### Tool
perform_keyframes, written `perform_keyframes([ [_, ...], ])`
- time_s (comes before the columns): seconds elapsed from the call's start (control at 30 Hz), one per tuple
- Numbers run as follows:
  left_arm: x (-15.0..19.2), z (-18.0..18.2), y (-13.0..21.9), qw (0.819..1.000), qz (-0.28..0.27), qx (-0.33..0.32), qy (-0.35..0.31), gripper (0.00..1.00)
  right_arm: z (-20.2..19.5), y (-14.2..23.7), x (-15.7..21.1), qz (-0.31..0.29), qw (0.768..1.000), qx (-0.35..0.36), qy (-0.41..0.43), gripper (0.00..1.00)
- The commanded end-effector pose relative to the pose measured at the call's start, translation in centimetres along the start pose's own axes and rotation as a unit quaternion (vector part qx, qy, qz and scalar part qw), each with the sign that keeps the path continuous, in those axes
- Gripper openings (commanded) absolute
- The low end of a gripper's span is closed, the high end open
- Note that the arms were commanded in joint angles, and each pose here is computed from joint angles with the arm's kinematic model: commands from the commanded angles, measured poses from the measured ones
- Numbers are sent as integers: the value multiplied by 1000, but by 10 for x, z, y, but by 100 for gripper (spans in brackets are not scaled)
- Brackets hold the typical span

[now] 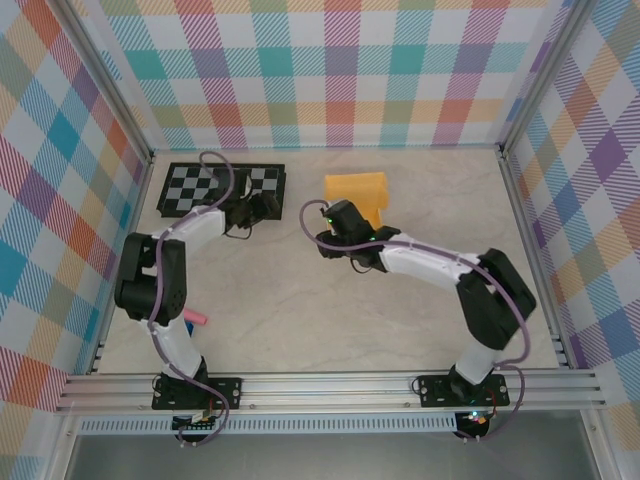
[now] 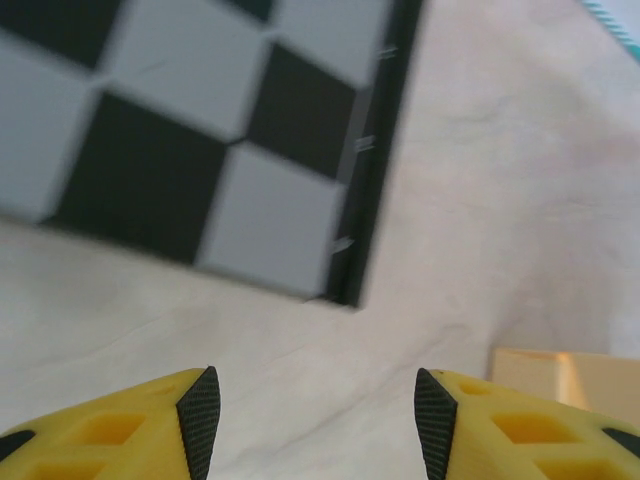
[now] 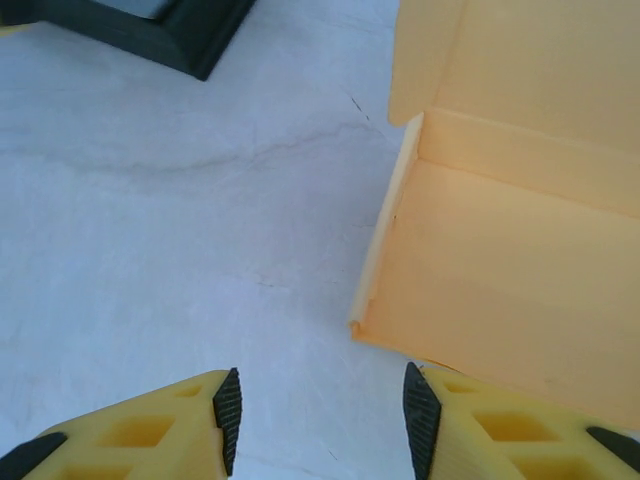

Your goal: Fold the paper box

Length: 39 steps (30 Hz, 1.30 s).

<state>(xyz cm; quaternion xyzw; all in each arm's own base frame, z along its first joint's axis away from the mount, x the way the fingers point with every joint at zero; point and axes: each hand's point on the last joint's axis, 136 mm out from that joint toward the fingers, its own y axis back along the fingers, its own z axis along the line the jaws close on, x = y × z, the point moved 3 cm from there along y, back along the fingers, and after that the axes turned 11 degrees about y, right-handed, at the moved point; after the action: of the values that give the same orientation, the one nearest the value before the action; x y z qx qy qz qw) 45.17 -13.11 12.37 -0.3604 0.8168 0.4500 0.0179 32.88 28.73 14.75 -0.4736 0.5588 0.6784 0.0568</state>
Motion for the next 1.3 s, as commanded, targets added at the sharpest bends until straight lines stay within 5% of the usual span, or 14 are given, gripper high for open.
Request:
perform_keyframes([
  [0.0,5,-44,-15,996,20,59,-62,56,-14,31,-17,-70,993,-12,91,49],
  [0.23,8,-88,-60,989,43,94,-107,55,-82,90,19,-193,980,23,-37,50],
  [0.4,8,-101,-80,988,53,114,-92,54,-109,90,56,-89,984,16,-156,53],
  [0.57,-7,-116,-51,983,2,143,-112,55,-157,110,47,-87,962,33,-256,64],
  [0.73,-17,-123,-41,984,11,131,-118,54,-198,109,14,-90,953,-50,-284,62],
  [0.87,-14,-110,-24,991,24,103,-77,53,-224,88,-2,-28,926,-135,-351,47],
  [1.07,1,-85,1,993,44,88,-71,53,-266,57,7,-23,859,-224,-460,43],
  [1.27,28,-86,17,965,34,212,-149,56,-262,27,17,-25,927,-187,-323,45],
])
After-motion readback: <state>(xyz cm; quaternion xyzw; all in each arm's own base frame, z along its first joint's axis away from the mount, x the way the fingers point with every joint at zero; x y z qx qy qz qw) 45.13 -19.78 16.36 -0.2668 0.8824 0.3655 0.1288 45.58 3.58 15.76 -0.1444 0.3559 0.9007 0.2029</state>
